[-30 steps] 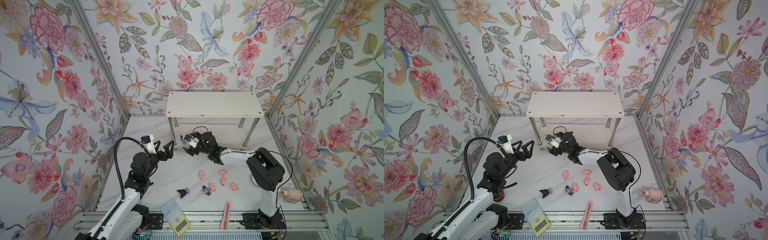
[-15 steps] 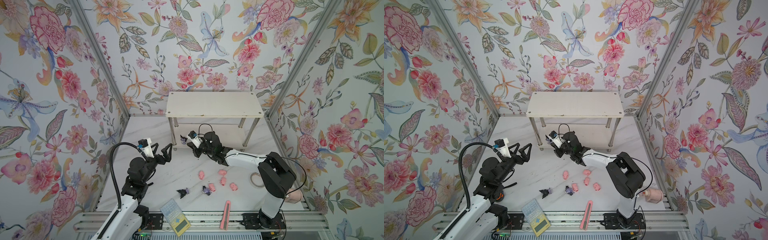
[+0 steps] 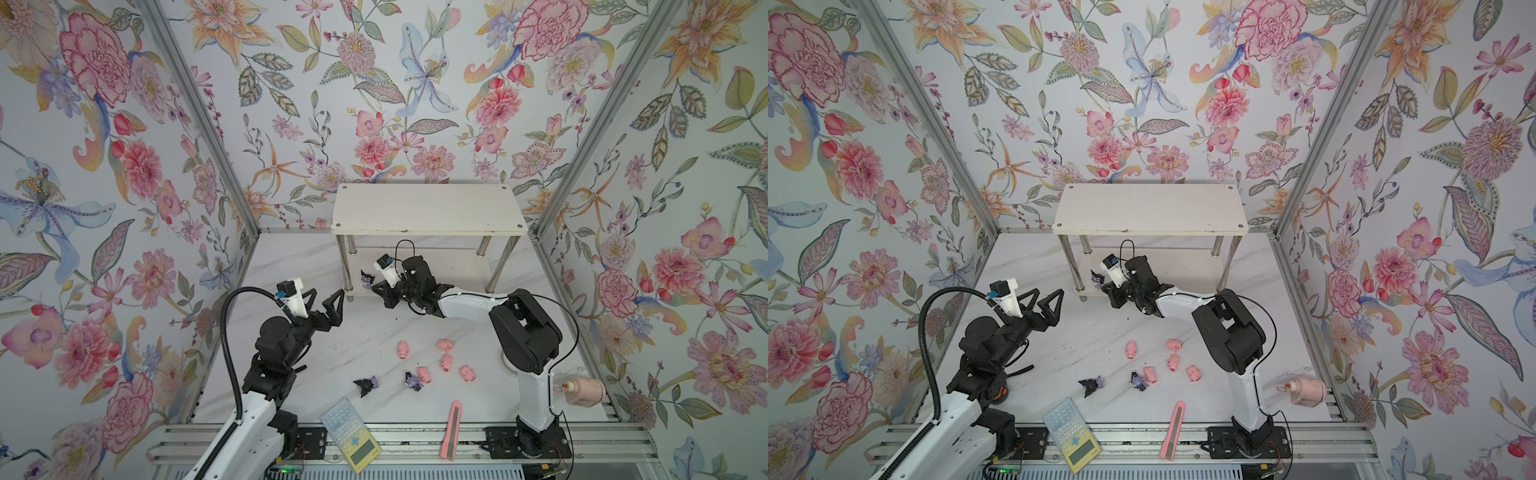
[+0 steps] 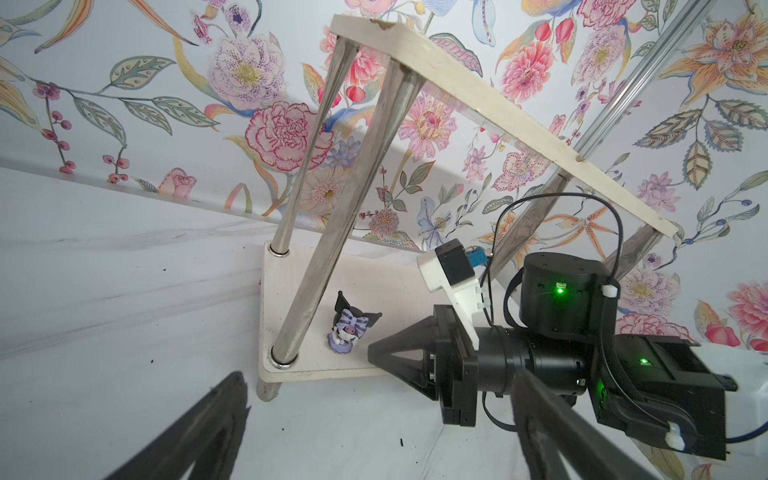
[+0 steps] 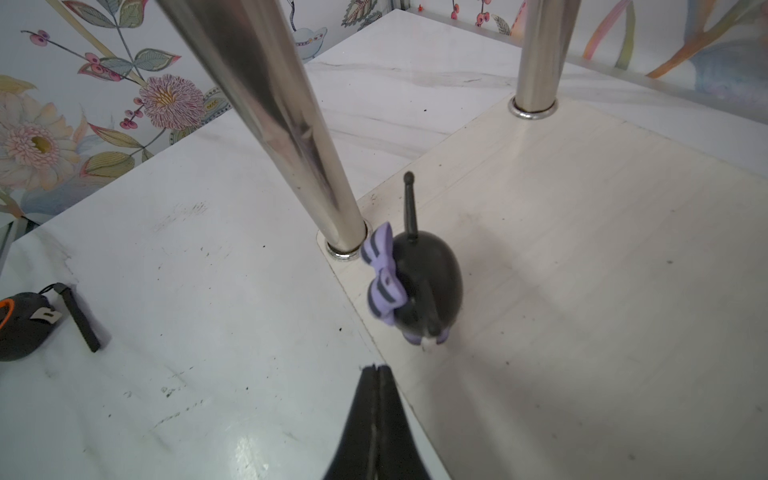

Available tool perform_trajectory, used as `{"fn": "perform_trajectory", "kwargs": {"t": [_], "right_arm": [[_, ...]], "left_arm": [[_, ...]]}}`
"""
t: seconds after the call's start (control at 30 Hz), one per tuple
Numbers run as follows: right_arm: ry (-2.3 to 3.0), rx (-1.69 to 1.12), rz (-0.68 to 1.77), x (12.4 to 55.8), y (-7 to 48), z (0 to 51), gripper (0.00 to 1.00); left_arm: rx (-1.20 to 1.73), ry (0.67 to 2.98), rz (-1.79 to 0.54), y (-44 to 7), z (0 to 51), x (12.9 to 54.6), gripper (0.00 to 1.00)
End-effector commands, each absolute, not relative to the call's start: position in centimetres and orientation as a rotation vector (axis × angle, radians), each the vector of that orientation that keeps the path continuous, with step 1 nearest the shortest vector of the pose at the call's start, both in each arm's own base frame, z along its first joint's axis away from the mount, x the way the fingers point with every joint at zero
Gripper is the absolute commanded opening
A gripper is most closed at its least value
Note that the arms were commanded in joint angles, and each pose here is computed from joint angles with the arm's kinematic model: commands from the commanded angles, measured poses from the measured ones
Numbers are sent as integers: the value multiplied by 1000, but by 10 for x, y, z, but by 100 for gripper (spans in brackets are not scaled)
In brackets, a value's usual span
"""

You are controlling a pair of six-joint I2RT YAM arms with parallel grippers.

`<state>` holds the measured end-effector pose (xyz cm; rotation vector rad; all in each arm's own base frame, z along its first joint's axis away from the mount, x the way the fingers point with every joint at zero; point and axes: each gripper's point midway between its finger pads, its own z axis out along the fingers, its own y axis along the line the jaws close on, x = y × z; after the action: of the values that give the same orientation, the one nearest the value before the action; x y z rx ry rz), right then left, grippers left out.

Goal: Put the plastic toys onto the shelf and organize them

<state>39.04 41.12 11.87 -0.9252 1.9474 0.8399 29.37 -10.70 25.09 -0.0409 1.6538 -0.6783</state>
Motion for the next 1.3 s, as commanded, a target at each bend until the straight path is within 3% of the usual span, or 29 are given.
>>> {"fn": "perform_trajectory", "kwargs": {"t": [0.0, 0.47, 0.9, 1.17, 1.27], "right_arm": [[1960, -909, 879, 397, 416, 119, 0], [1966, -885, 857, 418, 409, 116, 0], [1955, -864, 830, 411, 396, 125, 0], [1994, -906, 657, 357, 361, 134, 0], [2001, -1055, 594, 310, 361, 124, 10]], "left_arm": [[-49, 1658, -641, -101, 247, 298, 99], [-58, 1669, -636, -101, 243, 303, 99], [-60, 1679, -634, -101, 241, 304, 99], [-96, 1745, -573, -91, 218, 299, 99], [-111, 1779, -553, -88, 204, 298, 98]]}}
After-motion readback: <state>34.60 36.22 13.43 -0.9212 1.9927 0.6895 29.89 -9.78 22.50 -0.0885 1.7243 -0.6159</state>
